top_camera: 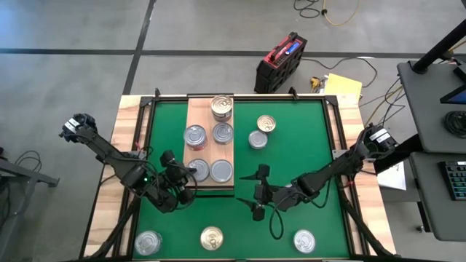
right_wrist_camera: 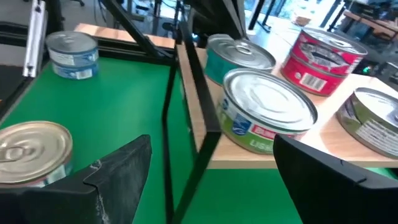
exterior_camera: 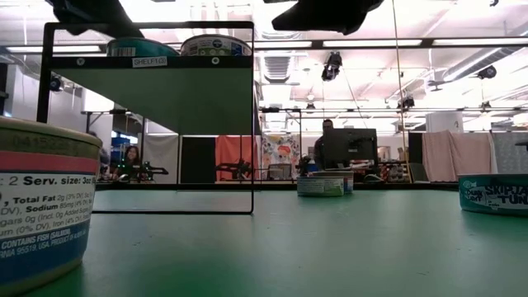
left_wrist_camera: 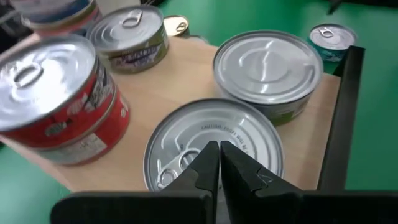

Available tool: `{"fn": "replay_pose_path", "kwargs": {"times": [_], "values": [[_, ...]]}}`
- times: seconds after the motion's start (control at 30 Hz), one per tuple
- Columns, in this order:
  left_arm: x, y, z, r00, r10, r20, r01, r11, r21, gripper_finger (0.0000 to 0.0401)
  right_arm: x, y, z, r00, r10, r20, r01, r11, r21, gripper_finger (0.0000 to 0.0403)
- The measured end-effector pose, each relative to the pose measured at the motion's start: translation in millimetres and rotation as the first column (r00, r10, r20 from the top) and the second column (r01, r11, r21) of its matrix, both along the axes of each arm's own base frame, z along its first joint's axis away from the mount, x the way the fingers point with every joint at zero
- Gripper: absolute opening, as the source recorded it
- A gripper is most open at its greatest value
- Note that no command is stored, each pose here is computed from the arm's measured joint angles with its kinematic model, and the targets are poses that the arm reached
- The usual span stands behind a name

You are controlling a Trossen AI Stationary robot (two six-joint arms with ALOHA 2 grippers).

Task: Stack canned seafood by type on shelf
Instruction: Put the green and blue tuna can on the shelf, then stack the green and blue tuna can on top of the green and blue tuna can on the shelf

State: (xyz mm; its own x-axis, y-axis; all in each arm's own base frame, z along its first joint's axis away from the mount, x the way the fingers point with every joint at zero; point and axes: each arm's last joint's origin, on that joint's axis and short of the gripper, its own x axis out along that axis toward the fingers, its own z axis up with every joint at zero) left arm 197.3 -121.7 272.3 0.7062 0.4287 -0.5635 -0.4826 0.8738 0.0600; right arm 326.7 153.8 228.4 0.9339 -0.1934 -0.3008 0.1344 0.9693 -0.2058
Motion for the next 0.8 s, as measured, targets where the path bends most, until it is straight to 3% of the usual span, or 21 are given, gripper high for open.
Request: {"fn": "replay_pose_path", "kwargs": {"times": [0.43,0.8], "values": [[1,-1,1,0.989,-0.112,-0.094,0.125,0.982,0.14,0.0,0,-51,17,0.989,-0.135,-0.064,0.136,0.991,0.0,0.0226],[1,-2,0,0.984,-0.135,-0.113,0.15,0.98,0.134,0.0,-12,-61,37,0.989,-0.138,-0.051,0.137,0.99,-0.021,0.0115]]}}
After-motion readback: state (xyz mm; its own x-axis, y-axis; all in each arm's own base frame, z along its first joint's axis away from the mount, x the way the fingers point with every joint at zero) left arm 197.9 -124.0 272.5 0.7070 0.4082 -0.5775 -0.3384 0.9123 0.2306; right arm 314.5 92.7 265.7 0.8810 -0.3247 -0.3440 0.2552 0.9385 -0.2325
